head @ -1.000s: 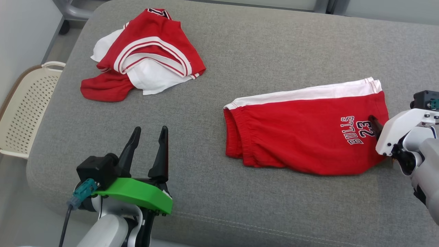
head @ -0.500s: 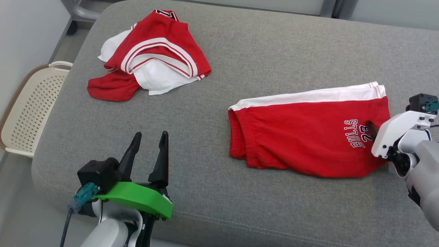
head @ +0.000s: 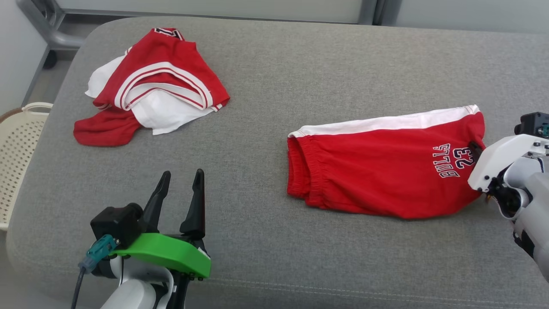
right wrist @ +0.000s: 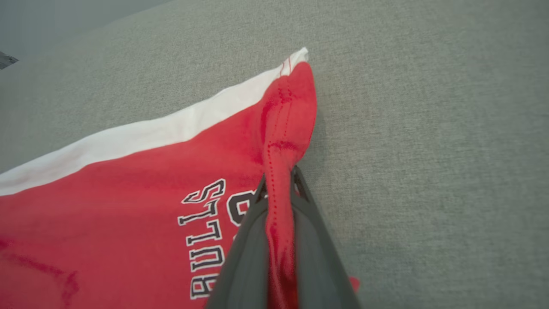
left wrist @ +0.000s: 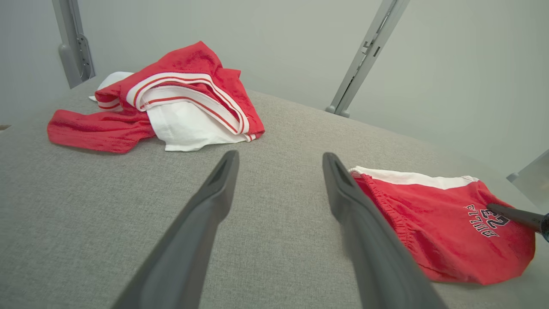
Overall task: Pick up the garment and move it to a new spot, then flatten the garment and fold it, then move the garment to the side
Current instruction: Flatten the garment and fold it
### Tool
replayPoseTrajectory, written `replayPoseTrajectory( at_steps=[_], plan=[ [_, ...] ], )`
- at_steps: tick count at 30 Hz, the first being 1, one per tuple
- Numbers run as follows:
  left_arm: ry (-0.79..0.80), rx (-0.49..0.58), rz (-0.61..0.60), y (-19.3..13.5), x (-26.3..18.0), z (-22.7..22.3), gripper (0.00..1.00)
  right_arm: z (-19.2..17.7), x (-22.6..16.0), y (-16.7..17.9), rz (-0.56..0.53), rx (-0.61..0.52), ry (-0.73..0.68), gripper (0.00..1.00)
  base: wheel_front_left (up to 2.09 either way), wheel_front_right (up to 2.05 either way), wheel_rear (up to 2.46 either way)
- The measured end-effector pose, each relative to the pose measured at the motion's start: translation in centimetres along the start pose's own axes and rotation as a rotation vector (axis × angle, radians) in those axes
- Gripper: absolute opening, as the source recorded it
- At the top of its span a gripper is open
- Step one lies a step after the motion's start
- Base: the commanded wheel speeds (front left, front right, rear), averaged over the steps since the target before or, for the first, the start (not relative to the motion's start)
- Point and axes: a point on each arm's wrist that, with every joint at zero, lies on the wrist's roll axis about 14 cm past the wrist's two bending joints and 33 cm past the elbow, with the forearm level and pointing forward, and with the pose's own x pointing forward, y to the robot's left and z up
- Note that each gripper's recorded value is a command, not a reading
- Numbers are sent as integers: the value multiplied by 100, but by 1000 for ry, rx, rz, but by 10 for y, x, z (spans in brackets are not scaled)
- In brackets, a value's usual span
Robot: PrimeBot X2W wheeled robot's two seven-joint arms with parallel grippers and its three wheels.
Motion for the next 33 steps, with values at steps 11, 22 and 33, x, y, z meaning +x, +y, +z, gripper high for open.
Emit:
replayPoseTrajectory(
  at_steps=[11, 22, 33],
  plan=[
    [18, -22, -97, -33, 12, -7, 100, 19, -51, -79, -155, 1, -75, 0, 0, 0, 0],
    [30, -24, -125, -42, 16, -10, 100, 28, -52, -54, -89, -20, -145, 0, 0, 0, 0],
    [-2, -46, -137, -51, 6, -2, 100, 59, -54, 16, 80, -217, -202, 0, 0, 0, 0]
  ],
)
